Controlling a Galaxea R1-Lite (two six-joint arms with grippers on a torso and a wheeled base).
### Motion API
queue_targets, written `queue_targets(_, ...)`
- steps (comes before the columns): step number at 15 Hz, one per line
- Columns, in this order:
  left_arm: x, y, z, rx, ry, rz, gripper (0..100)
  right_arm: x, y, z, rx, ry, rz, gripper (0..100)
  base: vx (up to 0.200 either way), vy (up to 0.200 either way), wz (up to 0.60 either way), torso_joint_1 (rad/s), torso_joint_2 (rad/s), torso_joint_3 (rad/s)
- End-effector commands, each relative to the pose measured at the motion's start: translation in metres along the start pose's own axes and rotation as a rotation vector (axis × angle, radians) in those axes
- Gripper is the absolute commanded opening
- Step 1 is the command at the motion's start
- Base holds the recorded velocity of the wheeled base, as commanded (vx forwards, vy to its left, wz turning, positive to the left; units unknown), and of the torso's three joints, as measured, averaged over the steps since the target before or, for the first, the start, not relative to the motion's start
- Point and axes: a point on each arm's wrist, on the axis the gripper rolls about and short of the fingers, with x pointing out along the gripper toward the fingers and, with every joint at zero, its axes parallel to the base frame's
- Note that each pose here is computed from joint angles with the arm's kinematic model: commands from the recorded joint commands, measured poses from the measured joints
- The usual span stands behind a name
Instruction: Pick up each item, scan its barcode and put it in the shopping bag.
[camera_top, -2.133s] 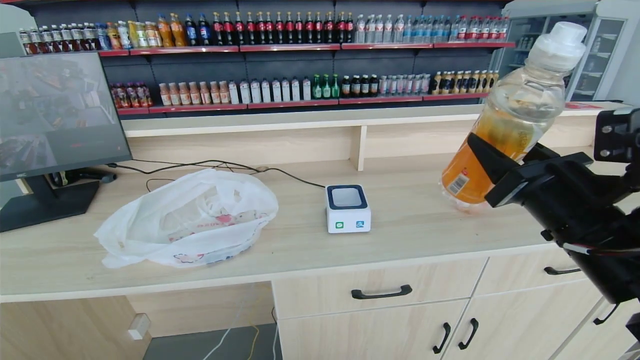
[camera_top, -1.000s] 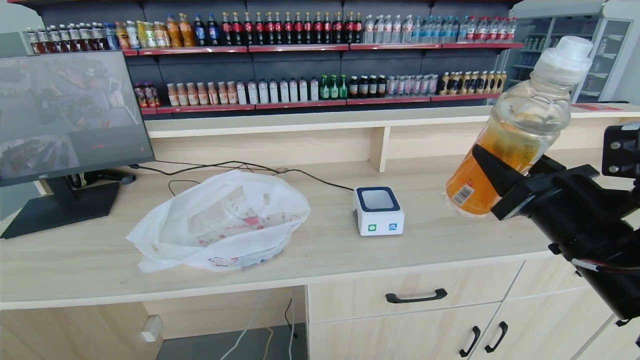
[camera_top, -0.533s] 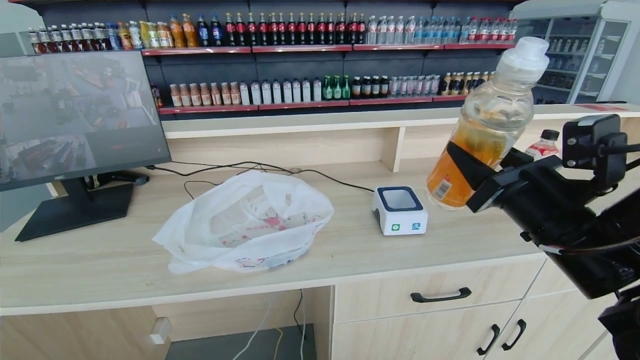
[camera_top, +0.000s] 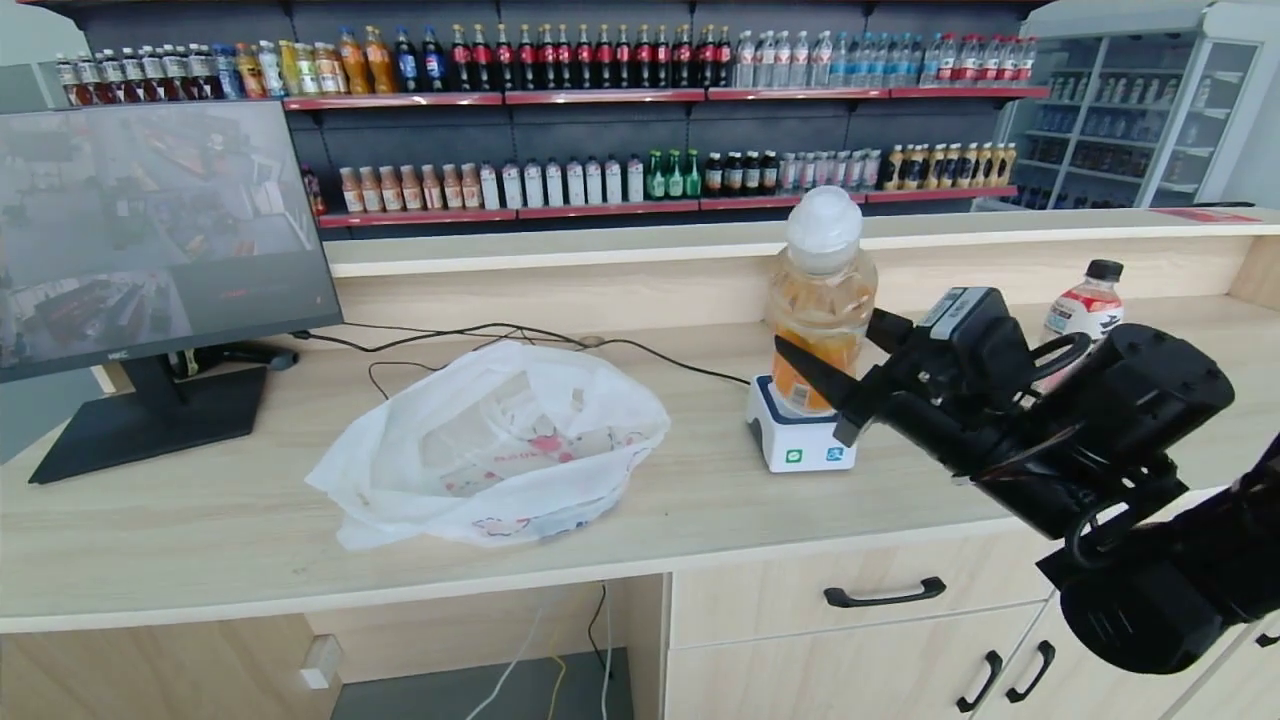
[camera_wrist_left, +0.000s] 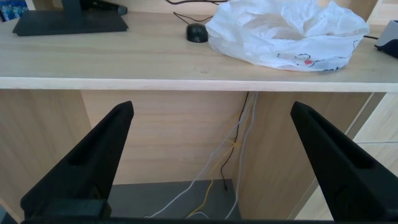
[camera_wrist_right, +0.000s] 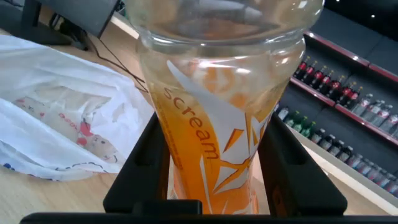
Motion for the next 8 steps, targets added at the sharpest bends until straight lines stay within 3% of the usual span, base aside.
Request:
queue_targets(1, 0.0, 0.0, 0.0, 0.0, 0.0, 0.001, 100, 0.004, 0.004, -0.02, -0.013, 0.041, 0.022, 0, 0.0, 0.0, 0.0, 0.0, 0.0, 0.0)
queue_targets(8, 0.0, 0.0, 0.0, 0.0, 0.0, 0.001, 100, 0.024, -0.015, -0.035, -0.189, -0.077, 0.103, 0, 0.0, 0.0, 0.0, 0.0, 0.0, 0.0)
